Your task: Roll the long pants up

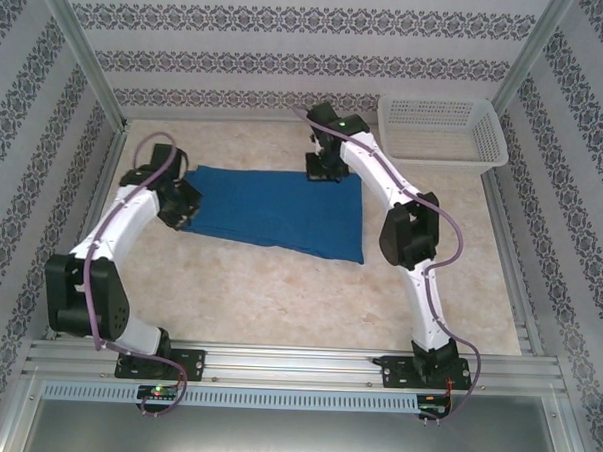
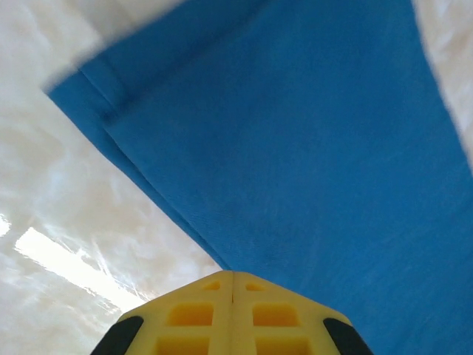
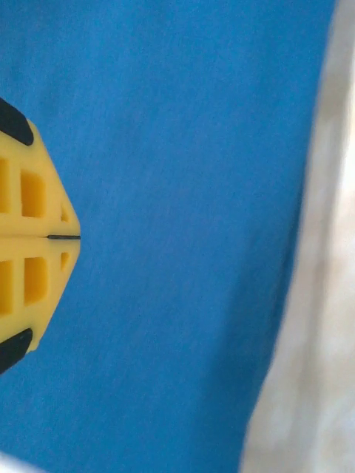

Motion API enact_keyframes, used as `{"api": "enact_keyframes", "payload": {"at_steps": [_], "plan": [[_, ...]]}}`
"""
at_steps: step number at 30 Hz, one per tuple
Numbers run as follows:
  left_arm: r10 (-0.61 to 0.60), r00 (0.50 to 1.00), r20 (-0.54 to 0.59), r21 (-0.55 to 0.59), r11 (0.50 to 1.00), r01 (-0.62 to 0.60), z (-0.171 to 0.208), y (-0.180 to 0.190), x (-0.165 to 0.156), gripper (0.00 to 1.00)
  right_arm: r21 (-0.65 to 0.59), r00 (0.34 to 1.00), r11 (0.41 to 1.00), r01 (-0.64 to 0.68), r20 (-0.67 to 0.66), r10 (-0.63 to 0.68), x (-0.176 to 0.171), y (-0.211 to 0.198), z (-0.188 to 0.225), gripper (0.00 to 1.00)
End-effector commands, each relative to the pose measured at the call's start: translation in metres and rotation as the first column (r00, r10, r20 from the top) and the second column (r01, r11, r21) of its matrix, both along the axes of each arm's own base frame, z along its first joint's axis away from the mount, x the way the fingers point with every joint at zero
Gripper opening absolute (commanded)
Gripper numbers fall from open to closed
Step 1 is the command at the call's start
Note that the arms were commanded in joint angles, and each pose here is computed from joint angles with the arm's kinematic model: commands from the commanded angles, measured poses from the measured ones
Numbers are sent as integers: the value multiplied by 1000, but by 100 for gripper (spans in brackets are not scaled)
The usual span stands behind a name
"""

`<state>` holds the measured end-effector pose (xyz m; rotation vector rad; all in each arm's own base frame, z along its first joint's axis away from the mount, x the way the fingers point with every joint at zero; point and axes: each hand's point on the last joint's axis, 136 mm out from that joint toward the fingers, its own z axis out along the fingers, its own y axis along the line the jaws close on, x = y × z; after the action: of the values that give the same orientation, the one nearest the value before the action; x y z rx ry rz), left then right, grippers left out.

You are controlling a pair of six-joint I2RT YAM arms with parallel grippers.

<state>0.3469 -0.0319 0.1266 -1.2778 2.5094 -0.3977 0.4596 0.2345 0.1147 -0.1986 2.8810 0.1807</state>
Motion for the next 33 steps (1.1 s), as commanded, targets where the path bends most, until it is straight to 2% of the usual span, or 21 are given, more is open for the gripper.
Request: {"api": "enact_keyframes", "payload": {"at_steps": [1,4,6,10,15,21,26,31,33], "plan": [[13,997,78,-42,999,-10,-11,-24,45,0,-147,998,988,-44,41,51,0,-33,-4,0],[-83,996,38,12,997,82,-27,-44,72,0,-130,998,991,-39,49,46,11,-49,-13,0],[-103,995,1,41,994,103,-41,-49,85,0,-132,996,990,-58,53,65,18,-52,-19,0],[-91,996,-12,56,994,92,-59,-50,102,0,-153,995,984,-88,32,94,22,-58,-32,0],[-97,992,-80,36,994,100,-91,-56,110,0,-153,991,979,-133,-9,133,7,-55,-57,0],[-103,983,-149,29,994,108,-128,-61,110,0,-215,984,961,-177,-75,164,-33,-58,-80,0],[-127,976,-177,42,990,136,-137,-61,118,0,-257,969,936,-240,-120,215,-80,-50,-91,0],[-184,969,-163,38,980,193,-134,-69,148,0,-257,956,923,-285,-151,253,-136,-39,-96,0],[-209,970,-122,-7,978,210,-133,-81,163,0,-239,948,921,-307,-161,274,-158,-28,-96,0]]}}
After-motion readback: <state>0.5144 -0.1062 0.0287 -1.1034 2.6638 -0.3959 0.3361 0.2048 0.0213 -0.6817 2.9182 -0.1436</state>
